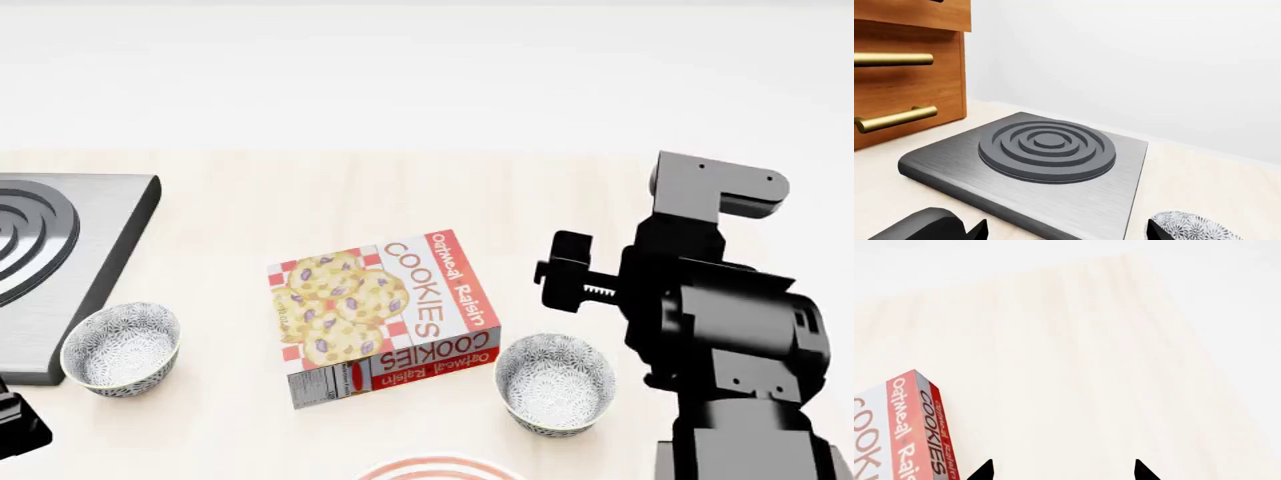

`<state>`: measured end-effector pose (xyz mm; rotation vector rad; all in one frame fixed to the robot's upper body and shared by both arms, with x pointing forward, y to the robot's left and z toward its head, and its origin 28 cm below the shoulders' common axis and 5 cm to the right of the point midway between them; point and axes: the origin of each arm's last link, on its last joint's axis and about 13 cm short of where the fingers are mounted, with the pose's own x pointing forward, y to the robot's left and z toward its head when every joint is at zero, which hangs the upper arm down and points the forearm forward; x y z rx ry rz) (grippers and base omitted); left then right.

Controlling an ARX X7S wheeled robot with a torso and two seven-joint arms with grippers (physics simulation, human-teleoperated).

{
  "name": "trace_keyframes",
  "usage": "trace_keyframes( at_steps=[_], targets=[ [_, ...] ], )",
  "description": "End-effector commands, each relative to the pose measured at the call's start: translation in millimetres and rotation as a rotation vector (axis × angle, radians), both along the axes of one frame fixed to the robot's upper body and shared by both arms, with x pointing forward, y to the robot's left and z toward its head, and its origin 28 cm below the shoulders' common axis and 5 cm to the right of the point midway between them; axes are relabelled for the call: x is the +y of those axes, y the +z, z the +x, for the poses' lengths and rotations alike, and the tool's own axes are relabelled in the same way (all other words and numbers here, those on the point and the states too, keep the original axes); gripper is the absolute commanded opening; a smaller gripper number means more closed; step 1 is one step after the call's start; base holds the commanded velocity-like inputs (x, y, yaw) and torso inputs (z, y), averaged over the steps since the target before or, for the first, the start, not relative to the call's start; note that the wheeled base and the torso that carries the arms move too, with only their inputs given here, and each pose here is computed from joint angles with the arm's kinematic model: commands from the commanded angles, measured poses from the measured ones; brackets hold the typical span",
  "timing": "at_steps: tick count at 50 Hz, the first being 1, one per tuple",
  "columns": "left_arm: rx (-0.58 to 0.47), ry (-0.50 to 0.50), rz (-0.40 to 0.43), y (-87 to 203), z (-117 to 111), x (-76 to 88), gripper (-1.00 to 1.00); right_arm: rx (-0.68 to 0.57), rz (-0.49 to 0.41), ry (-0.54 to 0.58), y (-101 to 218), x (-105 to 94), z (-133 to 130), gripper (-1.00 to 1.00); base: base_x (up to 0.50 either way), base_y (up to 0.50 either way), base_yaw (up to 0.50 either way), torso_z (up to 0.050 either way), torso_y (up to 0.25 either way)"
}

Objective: Pick the akita bowl next to the plate and place it on the plate.

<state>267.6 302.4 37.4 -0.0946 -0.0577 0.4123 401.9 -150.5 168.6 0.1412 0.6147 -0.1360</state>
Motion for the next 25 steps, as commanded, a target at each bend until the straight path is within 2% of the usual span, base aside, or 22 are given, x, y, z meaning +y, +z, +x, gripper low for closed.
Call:
trace_keyframes(
  at_steps=[1,13,14,20,25],
  targets=[
    [0.0,0.001,0.0,1,0,0.0,1.0,0.068,0.025,0.001,-3,0.5,0,1.0,0.0,0.0,0.0,0.0,0.0],
    [0.001,0.0,-0.001,0,0,0.2,1.0,0.124,0.063,0.0,-7,1.4,-3,1.0,0.0,0.0,0.0,0.0,0.0],
    [0.001,0.0,-0.001,0,0,0.2,1.0,0.136,0.089,-0.001,-8,1.9,-4,1.0,0.0,0.0,0.0,0.0,0.0],
    [0.002,0.0,-0.003,0,0,0.1,1.0,0.138,0.119,0.006,-9,1.4,-4,1.0,0.0,0.0,0.0,0.0,0.0],
    [0.003,0.0,-0.004,0,0,-0.2,1.0,0.141,0.117,-0.018,-15,-0.9,-6,1.0,0.0,0.0,0.0,0.0,0.0]
  ],
)
